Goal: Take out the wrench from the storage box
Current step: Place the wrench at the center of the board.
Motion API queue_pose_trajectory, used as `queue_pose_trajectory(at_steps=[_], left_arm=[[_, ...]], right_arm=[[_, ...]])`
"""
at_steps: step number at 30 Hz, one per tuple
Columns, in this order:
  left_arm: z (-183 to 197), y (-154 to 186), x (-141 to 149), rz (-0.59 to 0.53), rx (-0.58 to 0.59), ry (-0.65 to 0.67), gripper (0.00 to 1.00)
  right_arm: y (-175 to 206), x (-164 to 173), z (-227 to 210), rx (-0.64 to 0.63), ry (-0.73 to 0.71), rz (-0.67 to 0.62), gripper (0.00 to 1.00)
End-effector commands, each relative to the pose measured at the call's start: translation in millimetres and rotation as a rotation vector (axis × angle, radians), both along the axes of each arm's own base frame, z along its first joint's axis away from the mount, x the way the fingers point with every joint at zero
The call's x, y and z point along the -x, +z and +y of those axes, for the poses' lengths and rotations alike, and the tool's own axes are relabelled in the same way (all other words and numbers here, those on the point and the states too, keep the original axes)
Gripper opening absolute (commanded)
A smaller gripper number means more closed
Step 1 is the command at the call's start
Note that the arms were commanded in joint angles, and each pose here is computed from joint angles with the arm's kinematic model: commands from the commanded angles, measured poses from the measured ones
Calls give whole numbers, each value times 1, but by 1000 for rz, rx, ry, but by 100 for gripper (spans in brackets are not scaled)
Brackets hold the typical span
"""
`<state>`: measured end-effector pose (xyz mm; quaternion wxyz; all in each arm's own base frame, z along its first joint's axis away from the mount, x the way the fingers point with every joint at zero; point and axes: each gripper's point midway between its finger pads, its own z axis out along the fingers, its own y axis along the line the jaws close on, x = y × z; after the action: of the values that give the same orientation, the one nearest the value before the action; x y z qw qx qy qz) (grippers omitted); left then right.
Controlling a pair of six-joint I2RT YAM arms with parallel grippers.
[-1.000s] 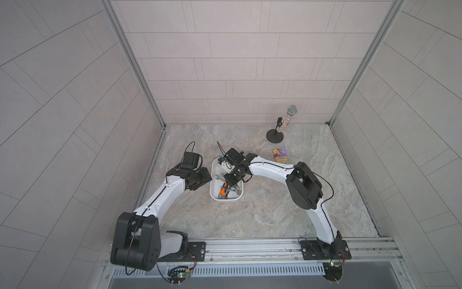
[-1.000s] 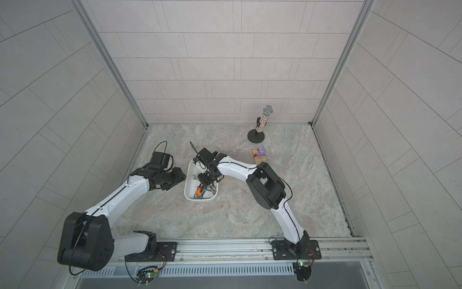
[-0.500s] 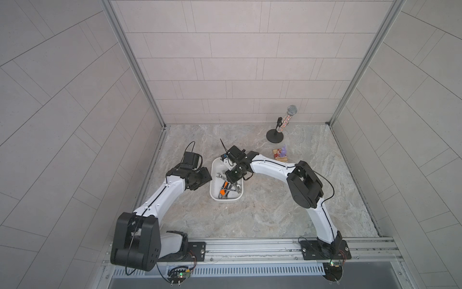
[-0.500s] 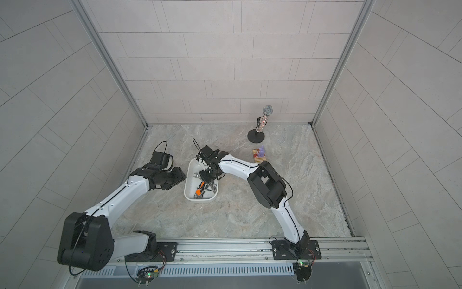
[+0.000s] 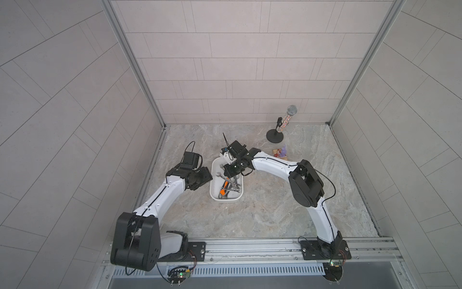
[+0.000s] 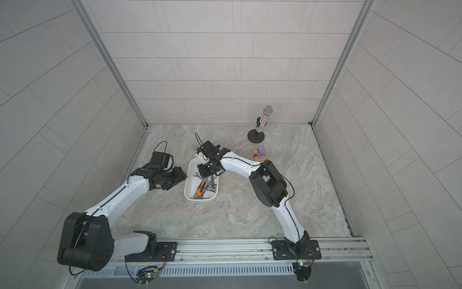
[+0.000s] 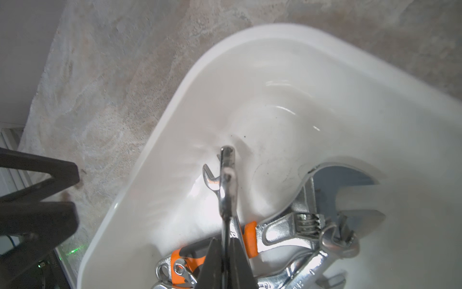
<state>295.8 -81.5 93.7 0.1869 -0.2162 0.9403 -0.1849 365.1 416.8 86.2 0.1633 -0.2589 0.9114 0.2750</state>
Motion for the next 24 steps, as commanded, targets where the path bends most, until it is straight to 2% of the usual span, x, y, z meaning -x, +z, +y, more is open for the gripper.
queue_pose_trajectory(at_steps=[1, 6, 9, 12, 18, 24], left_arm=[[0, 12, -6, -46, -14, -17, 64], [2, 20, -4, -73, -66, -30, 66], [4, 23, -2, -86, -101, -32, 68], [1, 22, -3, -84, -105, -43, 68], [-5, 12, -3, -53, -65, -38, 64], [-16, 17, -5, -71, -3, -50, 64]], right_arm=[[78, -8, 4, -159, -28, -91, 0], [114, 9, -34, -209, -87, -146, 0], [119, 26, -66, -221, -144, -164, 0], [106, 51, -97, -212, -199, -149, 0], [50, 92, -141, -219, -346, -58, 0], [12, 106, -148, -225, -407, 41, 0]])
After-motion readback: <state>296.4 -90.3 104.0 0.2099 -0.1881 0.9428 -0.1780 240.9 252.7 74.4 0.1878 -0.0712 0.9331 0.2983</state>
